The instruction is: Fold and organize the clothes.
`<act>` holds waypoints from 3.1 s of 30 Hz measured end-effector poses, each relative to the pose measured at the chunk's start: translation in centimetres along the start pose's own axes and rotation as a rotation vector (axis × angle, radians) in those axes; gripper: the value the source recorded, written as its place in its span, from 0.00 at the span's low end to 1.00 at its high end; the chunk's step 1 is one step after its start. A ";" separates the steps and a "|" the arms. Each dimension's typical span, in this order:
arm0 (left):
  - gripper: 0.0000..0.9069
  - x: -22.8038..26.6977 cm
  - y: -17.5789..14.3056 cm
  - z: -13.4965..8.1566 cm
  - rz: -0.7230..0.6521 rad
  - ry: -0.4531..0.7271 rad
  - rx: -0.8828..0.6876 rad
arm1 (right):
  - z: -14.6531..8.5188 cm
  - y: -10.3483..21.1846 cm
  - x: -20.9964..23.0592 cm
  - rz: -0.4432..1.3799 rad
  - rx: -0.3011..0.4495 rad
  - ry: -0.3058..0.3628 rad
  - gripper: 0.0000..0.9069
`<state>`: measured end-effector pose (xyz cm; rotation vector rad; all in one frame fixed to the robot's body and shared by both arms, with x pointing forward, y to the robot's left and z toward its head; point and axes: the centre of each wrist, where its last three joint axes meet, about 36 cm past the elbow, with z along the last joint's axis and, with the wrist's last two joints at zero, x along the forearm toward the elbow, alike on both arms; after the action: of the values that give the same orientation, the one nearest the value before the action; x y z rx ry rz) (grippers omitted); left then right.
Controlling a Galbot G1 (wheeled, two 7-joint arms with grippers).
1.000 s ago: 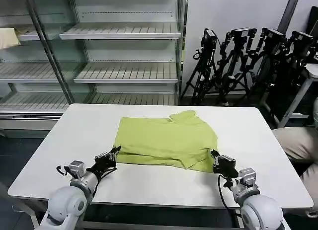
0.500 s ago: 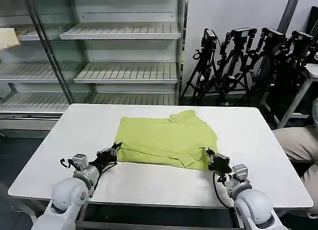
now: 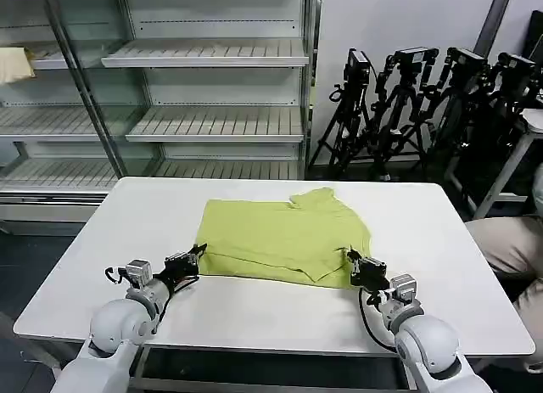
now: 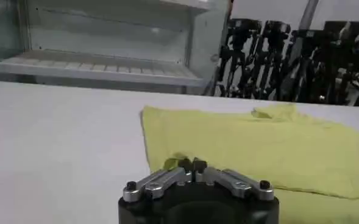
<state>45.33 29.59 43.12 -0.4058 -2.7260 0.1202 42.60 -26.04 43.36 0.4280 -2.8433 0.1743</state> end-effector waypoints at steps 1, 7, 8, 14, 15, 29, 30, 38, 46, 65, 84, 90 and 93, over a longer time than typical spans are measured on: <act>1.00 0.0 0.0 0.0 -0.002 0.001 -0.003 | 0.0 0.0 -0.2 0.003 0.000 0.003 1.00; 1.00 0.3 0.5 -0.3 -0.018 -0.004 -0.015 | -0.7 -0.7 -0.8 0.038 -0.012 0.011 1.00; 1.00 0.5 0.6 -0.5 -0.022 -0.006 -0.016 | -0.9 -0.9 -0.8 0.044 -0.016 0.014 1.00; 1.00 2.1 0.8 -1.6 -0.044 -0.023 -0.026 | -1.6 -1.8 0.5 0.068 -0.012 0.027 1.00; 1.00 2.5 0.8 -1.7 -0.051 -0.024 -0.030 | -1.7 -1.9 1.0 0.071 -0.010 0.030 1.00; 1.00 4.6 -1.0 -0.3 -0.074 0.030 -0.041 | -0.3 -1.4 6.3 0.077 -0.010 0.112 1.00; 1.00 4.6 -1.0 -0.3 -0.075 0.033 -0.041 | 0.0 -1.4 6.5 0.080 -0.011 0.123 1.00; 0.09 4.8 -0.8 0.6 -0.097 0.062 -0.046 | 1.1 -0.8 7.4 0.095 -0.023 0.167 0.06; 0.01 4.9 -1.1 1.5 -0.079 0.086 -0.038 | 1.5 -0.6 7.6 0.089 -0.042 0.185 0.00; 0.01 6.0 -1.6 2.5 -0.075 0.108 -0.058 | 1.6 0.3 9.4 0.081 -0.055 0.192 0.00; 0.01 14.6 -5.5 4.1 -0.067 0.157 -0.085 | 2.2 3.3 18.3 0.070 0.016 0.216 0.00; 1.00 16.1 -6.1 3.9 -0.077 0.161 -0.099 | 2.1 3.6 19.8 0.076 0.037 0.214 1.00; 1.00 16.5 -6.0 3.2 -0.086 0.145 -0.111 | 1.8 3.4 20.4 0.071 0.045 0.213 1.00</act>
<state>27.86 28.65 46.87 -0.3150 -2.6088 -0.0808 22.34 -28.62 46.96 0.2976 -2.6506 0.2803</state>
